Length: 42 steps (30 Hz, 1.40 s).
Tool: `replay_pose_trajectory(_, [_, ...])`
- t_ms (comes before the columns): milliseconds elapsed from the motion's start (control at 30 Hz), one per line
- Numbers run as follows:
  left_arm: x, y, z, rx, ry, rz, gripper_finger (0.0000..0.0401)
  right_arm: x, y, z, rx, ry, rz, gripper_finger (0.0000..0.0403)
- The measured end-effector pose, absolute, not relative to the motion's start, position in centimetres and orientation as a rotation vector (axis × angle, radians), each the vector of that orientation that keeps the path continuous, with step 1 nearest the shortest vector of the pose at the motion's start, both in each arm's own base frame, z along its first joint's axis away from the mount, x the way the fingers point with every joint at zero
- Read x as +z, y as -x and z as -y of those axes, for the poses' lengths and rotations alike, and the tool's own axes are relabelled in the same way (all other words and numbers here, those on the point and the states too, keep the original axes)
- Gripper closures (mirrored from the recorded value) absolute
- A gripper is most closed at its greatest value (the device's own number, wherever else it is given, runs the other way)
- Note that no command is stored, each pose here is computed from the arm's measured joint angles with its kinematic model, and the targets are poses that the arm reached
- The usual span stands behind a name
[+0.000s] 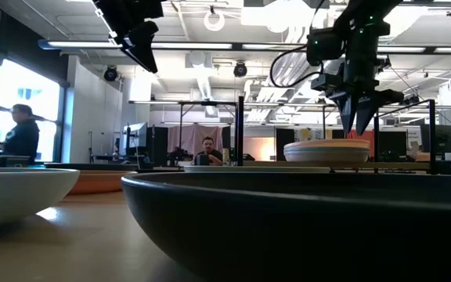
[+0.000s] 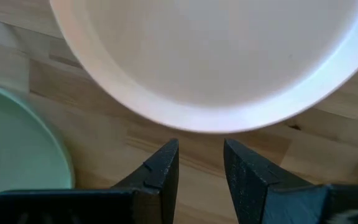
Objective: Place and stack plates onto a shelf
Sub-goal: Stack the light pink plate on top of the light blue plate on the shelf, then stack the light orange plate on top of the light pink plate on the shelf
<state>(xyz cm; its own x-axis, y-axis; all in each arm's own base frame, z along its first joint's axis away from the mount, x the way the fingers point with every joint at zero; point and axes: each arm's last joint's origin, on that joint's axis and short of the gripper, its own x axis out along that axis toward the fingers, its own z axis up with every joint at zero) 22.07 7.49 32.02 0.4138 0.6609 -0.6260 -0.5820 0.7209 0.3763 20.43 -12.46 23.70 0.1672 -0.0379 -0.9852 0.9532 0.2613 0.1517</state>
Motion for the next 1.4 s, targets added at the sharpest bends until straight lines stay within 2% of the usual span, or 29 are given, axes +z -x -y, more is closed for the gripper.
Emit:
replay_pose_trajectory(333, [32.0, -22.1, -7.5, 0.832, 0.029, -0.772, 0.0268, 22.9, -20.9, 12.8, -0.954, -1.026, -1.188, 0.0298])
replay_pose_trajectory(533, [31.7, -22.0, -7.2, 0.756, 0.108, -0.803, 0.0268, 22.9, -20.8, 12.8, -0.951, -1.029, -1.186, 0.0298])
replay_pose_trajectory(800, [30.1, -20.4, -5.4, 0.606, 0.366, -1.051, 0.0268, 23.6, -21.7, 12.0, -0.812, -1.099, -1.187, 0.0298])
replay_pose_trajectory(1200, [25.8, -19.5, 0.7, 0.44, 0.363, -1.257, 0.0268, 23.8, -23.5, 8.4, -0.775, -1.126, -1.214, 0.0298])
replay_pose_trajectory(1400, [24.2, -18.6, 3.6, 0.357, 0.288, -1.322, 0.0268, 23.8, -24.2, 6.3, -0.785, -1.151, -1.216, 0.0298])
